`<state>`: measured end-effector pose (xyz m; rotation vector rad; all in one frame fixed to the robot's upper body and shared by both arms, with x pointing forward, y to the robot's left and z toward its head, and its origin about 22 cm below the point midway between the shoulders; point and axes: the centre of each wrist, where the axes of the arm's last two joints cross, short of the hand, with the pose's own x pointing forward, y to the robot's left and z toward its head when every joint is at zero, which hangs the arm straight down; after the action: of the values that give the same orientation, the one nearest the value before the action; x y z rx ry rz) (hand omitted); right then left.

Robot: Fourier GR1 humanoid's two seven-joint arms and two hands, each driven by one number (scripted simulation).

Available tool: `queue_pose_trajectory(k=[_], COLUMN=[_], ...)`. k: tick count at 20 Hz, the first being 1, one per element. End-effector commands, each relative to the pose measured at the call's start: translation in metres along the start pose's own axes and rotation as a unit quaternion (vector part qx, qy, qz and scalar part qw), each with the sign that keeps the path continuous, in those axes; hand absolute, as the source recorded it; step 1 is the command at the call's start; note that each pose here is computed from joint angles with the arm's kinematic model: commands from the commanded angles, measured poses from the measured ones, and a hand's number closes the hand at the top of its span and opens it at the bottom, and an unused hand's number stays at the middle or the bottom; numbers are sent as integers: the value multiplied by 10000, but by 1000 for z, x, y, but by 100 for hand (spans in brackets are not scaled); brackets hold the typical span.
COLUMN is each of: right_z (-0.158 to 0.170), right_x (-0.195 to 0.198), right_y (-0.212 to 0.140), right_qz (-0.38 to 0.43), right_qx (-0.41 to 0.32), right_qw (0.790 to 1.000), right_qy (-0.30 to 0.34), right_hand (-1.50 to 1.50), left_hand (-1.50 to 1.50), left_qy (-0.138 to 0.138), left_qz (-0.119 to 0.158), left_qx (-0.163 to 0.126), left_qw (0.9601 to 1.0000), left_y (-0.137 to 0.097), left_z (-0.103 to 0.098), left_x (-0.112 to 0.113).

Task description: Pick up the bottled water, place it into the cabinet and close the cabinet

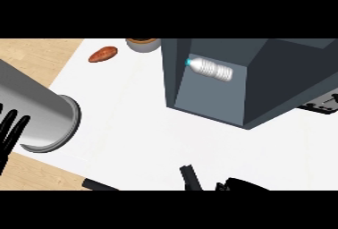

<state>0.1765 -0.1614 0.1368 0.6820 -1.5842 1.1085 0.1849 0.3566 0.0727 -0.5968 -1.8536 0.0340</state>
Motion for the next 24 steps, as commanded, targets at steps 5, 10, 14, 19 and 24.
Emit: queue_pose_trajectory(k=[5,10,14,19,24], right_z=[-63,-115,-140,-165,-182], right_x=[-9,3,9,16,17], right_y=[-32,-54,-85,-118,-132], right_qz=[-201,-281,-191,-392,-532], right_qx=[-442,-630,-1499,-2461,-2879], right_qw=[9969,9940,9844,9638,9516], right_qy=[613,844,903,943,936], right_hand=[150,150,150,150,150], left_hand=[-150,-150,-150,-150,-150], left_qy=[-11,-15,-8,-92,-181], left_qz=[-34,19,-66,1,-24], left_qx=[143,251,332,374,459], left_qw=[9999,9997,9994,9993,9988], left_y=[7,11,13,14,14], left_z=[5,10,17,24,31], left_x=[-1,1,2,2,0])
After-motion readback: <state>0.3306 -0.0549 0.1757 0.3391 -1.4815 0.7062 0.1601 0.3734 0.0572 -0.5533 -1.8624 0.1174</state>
